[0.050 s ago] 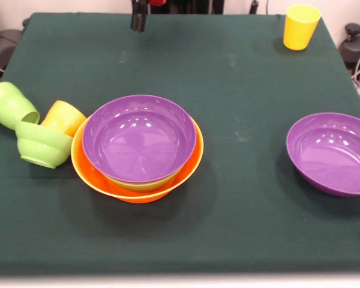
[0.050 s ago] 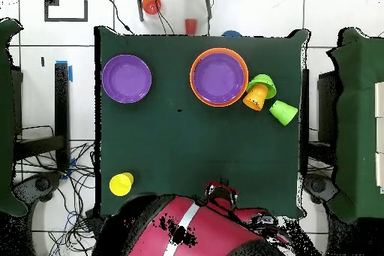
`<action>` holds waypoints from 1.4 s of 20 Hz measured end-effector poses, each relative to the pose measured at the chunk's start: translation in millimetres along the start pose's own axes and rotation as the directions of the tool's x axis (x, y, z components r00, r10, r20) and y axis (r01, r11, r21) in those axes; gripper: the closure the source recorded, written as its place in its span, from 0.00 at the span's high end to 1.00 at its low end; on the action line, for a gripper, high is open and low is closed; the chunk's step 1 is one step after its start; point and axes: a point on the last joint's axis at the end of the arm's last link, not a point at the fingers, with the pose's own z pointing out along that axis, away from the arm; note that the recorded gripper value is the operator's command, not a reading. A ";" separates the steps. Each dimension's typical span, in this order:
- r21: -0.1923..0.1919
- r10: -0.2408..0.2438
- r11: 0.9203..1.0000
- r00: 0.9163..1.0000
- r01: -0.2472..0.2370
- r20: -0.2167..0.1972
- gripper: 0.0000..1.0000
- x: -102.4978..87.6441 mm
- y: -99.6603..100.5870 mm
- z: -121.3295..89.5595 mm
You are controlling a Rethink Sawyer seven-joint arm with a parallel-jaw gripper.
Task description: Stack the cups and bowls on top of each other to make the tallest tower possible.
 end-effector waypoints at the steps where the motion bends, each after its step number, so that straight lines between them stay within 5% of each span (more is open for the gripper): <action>1: 0.001 0.003 1.000 1.000 -0.003 -0.002 0.00 1.2 0.9 1.4; 8: 0.007 0.014 1.000 1.000 -0.014 0.006 0.00 0.1 15.0 5.6; 16: -0.079 0.078 0.994 0.997 -0.076 0.022 0.00 -26.9 42.8 6.8; 22: -0.104 0.165 0.980 0.983 -0.172 -0.078 0.00 -44.3 50.4 -4.4; 28: -0.089 0.233 0.963 0.950 -0.255 -0.206 0.00 -60.0 51.5 -34.5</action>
